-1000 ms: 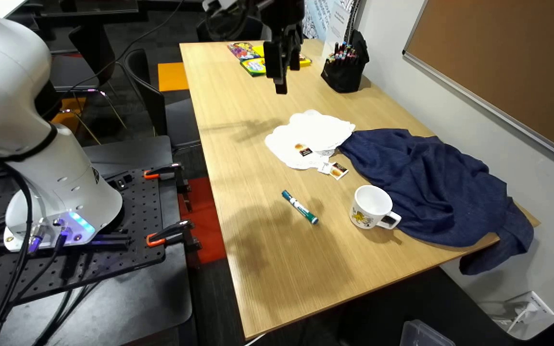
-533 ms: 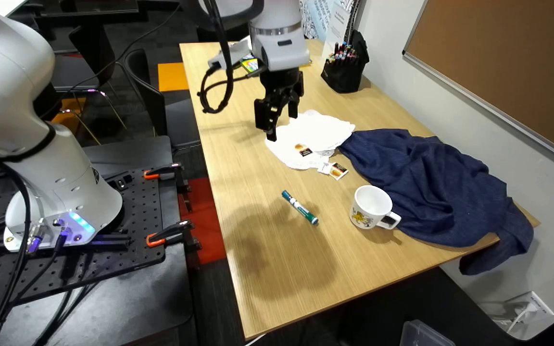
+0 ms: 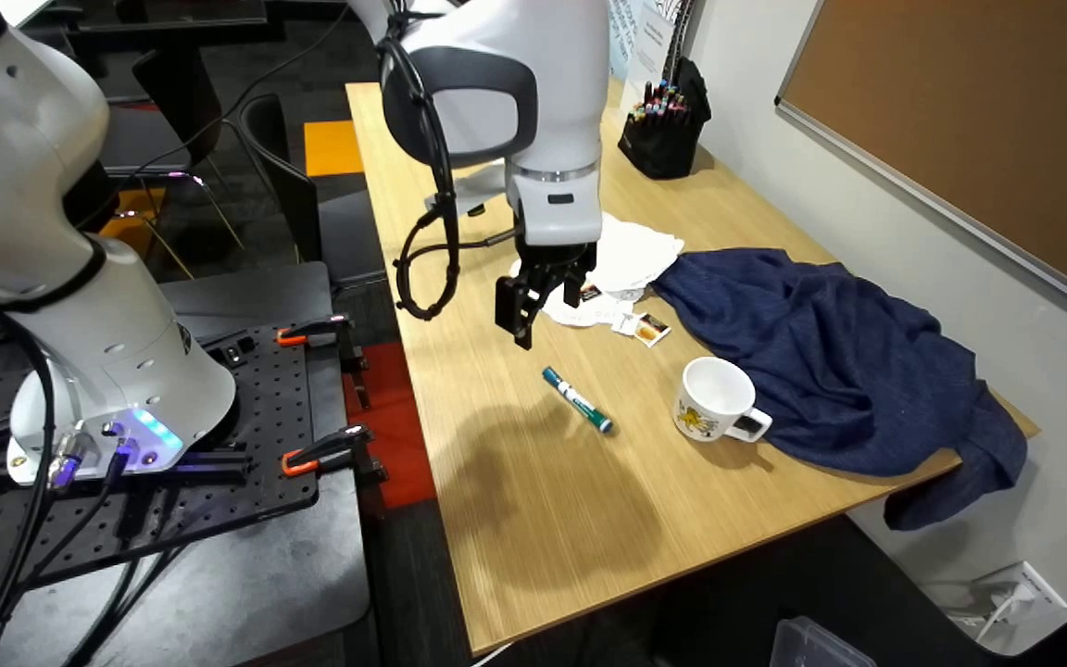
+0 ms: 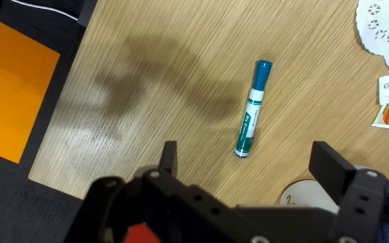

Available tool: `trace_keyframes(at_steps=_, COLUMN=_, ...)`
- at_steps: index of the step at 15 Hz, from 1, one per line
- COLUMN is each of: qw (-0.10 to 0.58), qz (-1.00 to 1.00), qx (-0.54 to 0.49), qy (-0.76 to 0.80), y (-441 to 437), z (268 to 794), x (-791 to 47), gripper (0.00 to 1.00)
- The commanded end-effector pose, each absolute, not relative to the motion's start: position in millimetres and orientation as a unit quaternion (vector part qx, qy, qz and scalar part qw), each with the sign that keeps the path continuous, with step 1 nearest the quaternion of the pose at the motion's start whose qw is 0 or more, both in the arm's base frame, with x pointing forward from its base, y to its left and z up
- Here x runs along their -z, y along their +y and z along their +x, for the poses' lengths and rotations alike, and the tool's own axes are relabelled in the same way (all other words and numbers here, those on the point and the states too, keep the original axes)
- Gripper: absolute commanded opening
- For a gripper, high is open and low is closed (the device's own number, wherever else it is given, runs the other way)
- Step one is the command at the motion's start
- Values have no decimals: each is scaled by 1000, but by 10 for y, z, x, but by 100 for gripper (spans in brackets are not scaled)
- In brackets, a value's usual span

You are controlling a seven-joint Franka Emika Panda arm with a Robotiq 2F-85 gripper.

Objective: Put the marker in the cup

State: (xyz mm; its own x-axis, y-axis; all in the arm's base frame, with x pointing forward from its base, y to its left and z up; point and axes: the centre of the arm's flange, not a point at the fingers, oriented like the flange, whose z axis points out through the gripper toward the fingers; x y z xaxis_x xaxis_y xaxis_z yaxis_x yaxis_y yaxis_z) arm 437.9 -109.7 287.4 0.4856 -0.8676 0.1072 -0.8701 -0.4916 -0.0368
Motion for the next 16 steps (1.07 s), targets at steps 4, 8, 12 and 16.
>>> trace_keyframes(at_steps=4, qw=11, qz=863, qx=-56, qy=-501, y=-1075, z=4387, x=-2876, gripper=100)
trace_keyframes(at_steps=8, qw=14, qz=854, qx=-77, qy=-515, y=-1062, z=4473, x=-2821, gripper=100)
trace_keyframes(at_steps=12, qw=14, qz=840, qx=-96, qy=-534, y=-1096, z=4635, x=-2660, gripper=100)
trace_keyframes(at_steps=16, qw=4, qz=823, qx=-81, qy=-562, y=-1181, z=4755, x=-2364, gripper=100)
